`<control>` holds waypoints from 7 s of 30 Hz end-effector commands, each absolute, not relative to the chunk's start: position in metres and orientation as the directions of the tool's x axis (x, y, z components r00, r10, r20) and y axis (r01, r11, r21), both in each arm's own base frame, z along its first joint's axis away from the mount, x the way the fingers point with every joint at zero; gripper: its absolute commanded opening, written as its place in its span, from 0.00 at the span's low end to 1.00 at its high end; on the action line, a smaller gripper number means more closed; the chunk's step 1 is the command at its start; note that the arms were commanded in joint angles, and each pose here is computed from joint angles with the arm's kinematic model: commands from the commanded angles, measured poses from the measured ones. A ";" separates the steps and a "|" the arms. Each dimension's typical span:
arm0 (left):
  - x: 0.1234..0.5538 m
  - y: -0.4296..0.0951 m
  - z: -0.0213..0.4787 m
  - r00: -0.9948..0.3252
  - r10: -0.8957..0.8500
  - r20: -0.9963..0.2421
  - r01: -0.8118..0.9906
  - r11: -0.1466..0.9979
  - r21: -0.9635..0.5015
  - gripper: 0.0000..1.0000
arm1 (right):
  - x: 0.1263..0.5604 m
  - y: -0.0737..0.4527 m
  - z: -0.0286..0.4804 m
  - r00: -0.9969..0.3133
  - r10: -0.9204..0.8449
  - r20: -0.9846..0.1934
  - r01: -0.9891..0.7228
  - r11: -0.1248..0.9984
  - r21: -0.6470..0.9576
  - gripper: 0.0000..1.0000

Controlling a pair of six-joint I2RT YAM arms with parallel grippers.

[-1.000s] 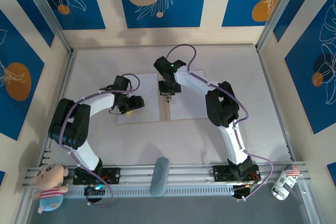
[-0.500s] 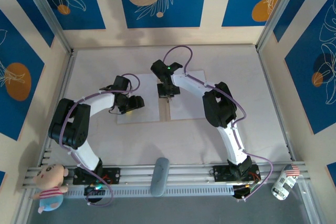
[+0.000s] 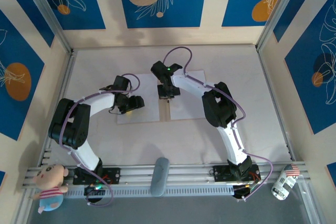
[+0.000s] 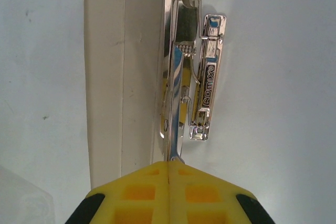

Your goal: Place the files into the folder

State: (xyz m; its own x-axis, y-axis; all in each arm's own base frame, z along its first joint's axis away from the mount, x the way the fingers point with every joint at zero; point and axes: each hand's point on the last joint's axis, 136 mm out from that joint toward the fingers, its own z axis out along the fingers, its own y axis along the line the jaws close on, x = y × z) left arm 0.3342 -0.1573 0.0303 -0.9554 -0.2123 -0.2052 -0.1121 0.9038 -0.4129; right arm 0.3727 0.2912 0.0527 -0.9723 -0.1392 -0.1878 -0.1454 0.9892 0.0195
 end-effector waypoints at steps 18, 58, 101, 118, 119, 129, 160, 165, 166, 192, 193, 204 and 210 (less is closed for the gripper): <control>0.321 -0.155 0.010 -0.972 -0.197 -0.128 -0.132 0.909 -0.395 0.68 | 0.348 0.260 0.006 -0.985 -0.165 -0.047 -0.158 0.979 -0.128 0.07; 0.318 -0.155 0.006 -0.972 -0.203 -0.119 -0.141 0.908 -0.394 0.68 | 0.358 0.256 0.023 -0.983 -0.165 -0.078 -0.153 0.979 -0.136 0.05; 0.320 -0.155 0.007 -0.972 -0.201 -0.118 -0.140 0.908 -0.394 0.68 | 0.354 0.247 0.014 -0.987 -0.147 -0.064 -0.138 0.982 -0.131 0.05; 0.321 -0.155 0.009 -0.973 -0.198 -0.119 -0.137 0.909 -0.393 0.68 | 0.347 0.251 -0.004 -0.990 -0.141 -0.030 -0.137 0.985 -0.107 0.05; 0.321 -0.156 0.009 -0.973 -0.198 -0.119 -0.136 0.909 -0.394 0.68 | 0.347 0.252 -0.005 -0.990 -0.141 -0.029 -0.137 0.985 -0.102 0.05; 0.321 -0.156 0.008 -0.973 -0.202 -0.116 -0.141 0.907 -0.397 0.68 | 0.342 0.252 -0.015 -0.991 -0.132 -0.007 -0.130 0.987 -0.093 0.05; 0.318 -0.154 0.006 -0.971 -0.209 -0.113 -0.150 0.909 -0.390 0.68 | 0.356 0.262 0.026 -0.993 -0.087 -0.076 -0.088 0.996 0.015 0.08; 0.319 -0.154 0.006 -0.971 -0.210 -0.110 -0.152 0.909 -0.389 0.68 | 0.360 0.265 0.039 -0.992 -0.087 -0.096 -0.090 0.995 0.034 0.08; 0.319 -0.154 0.005 -0.972 -0.209 -0.110 -0.152 0.909 -0.387 0.68 | 0.361 0.265 0.042 -0.991 -0.084 -0.100 -0.088 0.995 0.039 0.08; 0.325 -0.155 0.025 -0.968 -0.212 -0.137 -0.143 0.907 -0.396 0.71 | 0.376 0.272 0.155 -0.957 -0.051 -0.285 -0.139 0.945 0.296 0.19; 0.327 -0.156 0.030 -0.966 -0.211 -0.146 -0.138 0.906 -0.400 0.73 | 0.375 0.269 0.162 -0.954 -0.039 -0.297 -0.136 0.939 0.314 0.21; 0.350 -0.156 0.096 -0.938 -0.182 -0.296 -0.048 0.912 -0.408 0.93 | 0.368 0.222 0.192 -0.931 0.092 -0.354 -0.084 0.887 0.454 0.33; 0.348 -0.137 0.111 -0.904 -0.168 -0.394 -0.032 0.944 -0.328 1.00 | 0.361 0.180 0.173 -0.914 0.156 -0.375 -0.023 0.902 0.431 0.38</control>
